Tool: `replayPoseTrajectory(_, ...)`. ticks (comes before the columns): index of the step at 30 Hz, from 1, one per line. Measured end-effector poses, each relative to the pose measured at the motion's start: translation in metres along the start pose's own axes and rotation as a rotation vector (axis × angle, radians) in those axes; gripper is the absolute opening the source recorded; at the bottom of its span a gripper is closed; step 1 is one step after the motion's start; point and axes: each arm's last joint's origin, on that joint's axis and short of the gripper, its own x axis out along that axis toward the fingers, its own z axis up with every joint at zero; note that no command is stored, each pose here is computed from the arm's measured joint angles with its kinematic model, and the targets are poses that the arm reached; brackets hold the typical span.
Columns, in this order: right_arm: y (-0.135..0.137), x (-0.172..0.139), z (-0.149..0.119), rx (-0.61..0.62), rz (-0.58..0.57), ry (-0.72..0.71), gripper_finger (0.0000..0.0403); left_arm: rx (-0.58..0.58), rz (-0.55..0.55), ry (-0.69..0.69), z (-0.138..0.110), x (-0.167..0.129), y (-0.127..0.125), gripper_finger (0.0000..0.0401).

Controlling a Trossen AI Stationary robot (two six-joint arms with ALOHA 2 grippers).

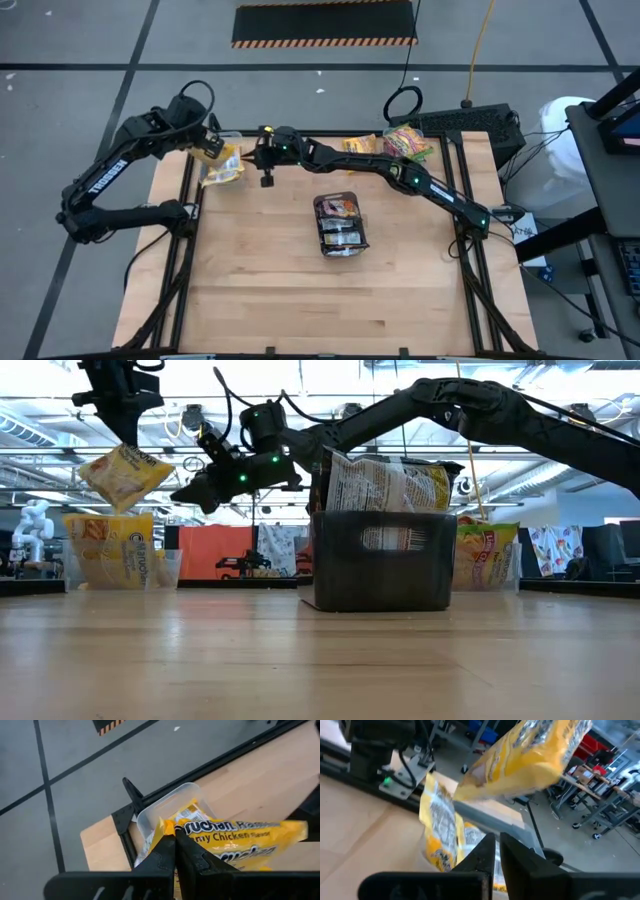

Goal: Sort Maruchan noodles
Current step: Put the bottom yellow noodle pack into the left transparent bin

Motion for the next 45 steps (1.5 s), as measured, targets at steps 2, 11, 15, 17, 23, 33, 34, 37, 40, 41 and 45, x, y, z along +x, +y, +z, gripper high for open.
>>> replayPoseTrajectory(2,0.0,0.0,0.001,0.033,-0.004,-0.008,0.0015,0.007,0.007,0.009,0.001,0.002,0.001,0.0003)
replayPoseTrajectory(11,0.0,0.0,0.001,0.129,-0.003,-0.007,0.0001,0.018,0.039,0.024,0.001,0.005,0.007,0.0003)
replayPoseTrajectory(15,0.0,0.0,0.001,0.185,-0.003,-0.007,0.0001,0.032,0.052,0.037,0.001,0.006,0.007,0.0003)
replayPoseTrajectory(17,0.0,0.0,0.001,0.202,-0.003,-0.007,0.0,0.028,0.061,0.04,0.001,0.007,0.007,0.0003)
replayPoseTrajectory(23,-0.002,-0.003,0.009,0.237,-0.007,-0.019,0.0,-0.011,0.073,0.037,0.003,0.008,0.005,0.0003)
replayPoseTrajectory(33,-0.018,-0.026,0.054,0.25,-0.02,-0.072,0.0,-0.1,0.136,0.07,0.008,0.02,0.001,0.0003)
replayPoseTrajectory(34,-0.02,-0.029,0.06,0.249,-0.019,-0.071,0.0,-0.106,0.148,0.071,0.008,0.021,0.0,0.0003)
replayPoseTrajectory(37,-0.025,-0.04,0.075,0.246,-0.01,-0.058,0.0,-0.129,0.197,0.073,0.011,0.025,-0.004,0.0003)
replayPoseTrajectory(40,-0.031,-0.055,0.092,0.234,0.001,-0.036,0.0,-0.15,0.246,0.078,0.014,0.031,-0.008,0.0003)
replayPoseTrajectory(41,-0.032,-0.06,0.097,0.232,0.008,-0.019,0.0,-0.153,0.266,0.08,0.014,0.033,-0.009,0.0003)
replayPoseTrajectory(45,-0.039,-0.082,0.116,0.215,0.028,0.027,0.0,-0.148,0.353,0.11,0.016,0.042,-0.014,0.0003)
